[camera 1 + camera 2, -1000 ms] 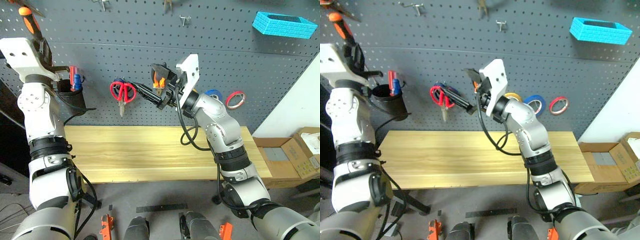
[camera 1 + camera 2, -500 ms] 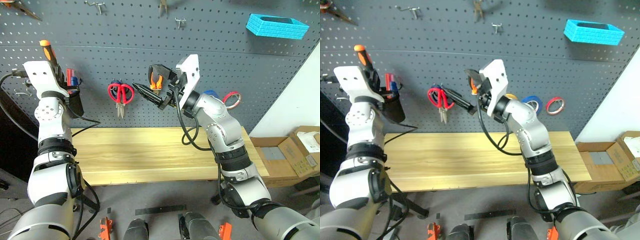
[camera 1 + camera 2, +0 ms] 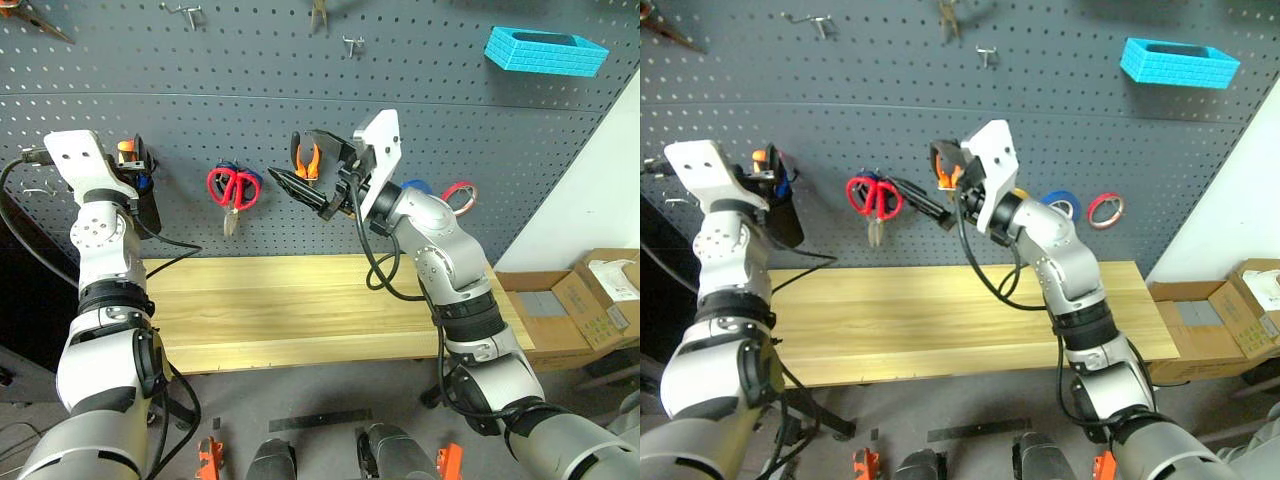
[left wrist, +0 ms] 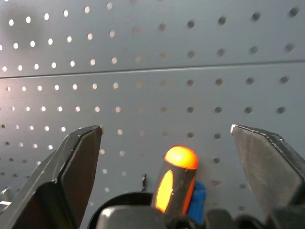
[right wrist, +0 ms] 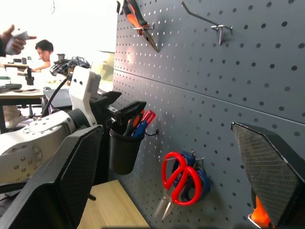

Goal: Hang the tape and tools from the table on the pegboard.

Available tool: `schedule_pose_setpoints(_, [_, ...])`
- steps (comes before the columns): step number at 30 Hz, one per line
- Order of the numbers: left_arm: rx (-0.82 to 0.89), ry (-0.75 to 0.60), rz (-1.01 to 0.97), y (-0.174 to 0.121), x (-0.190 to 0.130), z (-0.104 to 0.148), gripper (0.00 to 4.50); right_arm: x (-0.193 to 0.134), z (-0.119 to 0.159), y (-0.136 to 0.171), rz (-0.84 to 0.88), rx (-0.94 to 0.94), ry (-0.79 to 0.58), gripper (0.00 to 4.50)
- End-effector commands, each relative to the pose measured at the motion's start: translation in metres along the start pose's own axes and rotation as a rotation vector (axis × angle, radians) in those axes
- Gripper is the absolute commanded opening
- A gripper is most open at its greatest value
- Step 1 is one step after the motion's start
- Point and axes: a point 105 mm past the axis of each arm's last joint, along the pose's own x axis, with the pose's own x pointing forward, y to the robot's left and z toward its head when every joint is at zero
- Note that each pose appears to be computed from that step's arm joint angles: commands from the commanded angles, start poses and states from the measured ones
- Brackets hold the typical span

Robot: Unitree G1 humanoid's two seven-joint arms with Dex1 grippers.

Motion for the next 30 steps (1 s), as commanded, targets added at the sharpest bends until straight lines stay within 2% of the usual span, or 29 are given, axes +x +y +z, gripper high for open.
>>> schedule_pose_setpoints(1, [-0.048, -0.116, -0.161, -0.02, -0.004, 0.031, 4.45, -0.009, 0.003, 0.008, 0.082, -0.025, 0.007, 4.5])
schedule_pose_setpoints(4, [-0.079, -0.06, -0.393, -0.043, -0.037, 0.026, 4.45, -0.029, -0.02, -0.001, 0.078, -0.021, 0.096, 4.5])
schedule_pose_setpoints(9, [-0.12, 0.205, -0.707, -0.09, -0.114, -0.012, 4.45, -0.065, -0.057, -0.025, -0.01, 0.018, 0.217, 4.5])
schedule_pose_setpoints(12, [-0.144, 0.318, -0.733, -0.102, -0.146, -0.037, 4.45, -0.087, -0.079, -0.033, -0.055, 0.049, 0.277, 4.5])
schedule_pose_setpoints(19, [-0.174, 0.394, -0.577, -0.109, -0.153, -0.073, 4.45, -0.12, -0.113, -0.055, -0.227, 0.093, 0.333, 4.5])
schedule_pose_setpoints(26, [-0.183, 0.391, -0.498, -0.12, -0.152, -0.085, 4.45, -0.144, -0.129, -0.08, -0.449, 0.109, 0.314, 4.5])
schedule_pose_setpoints(30, [-0.182, 0.395, -0.496, -0.123, -0.155, -0.087, 4.45, -0.152, -0.136, -0.085, -0.503, 0.114, 0.312, 4.5])
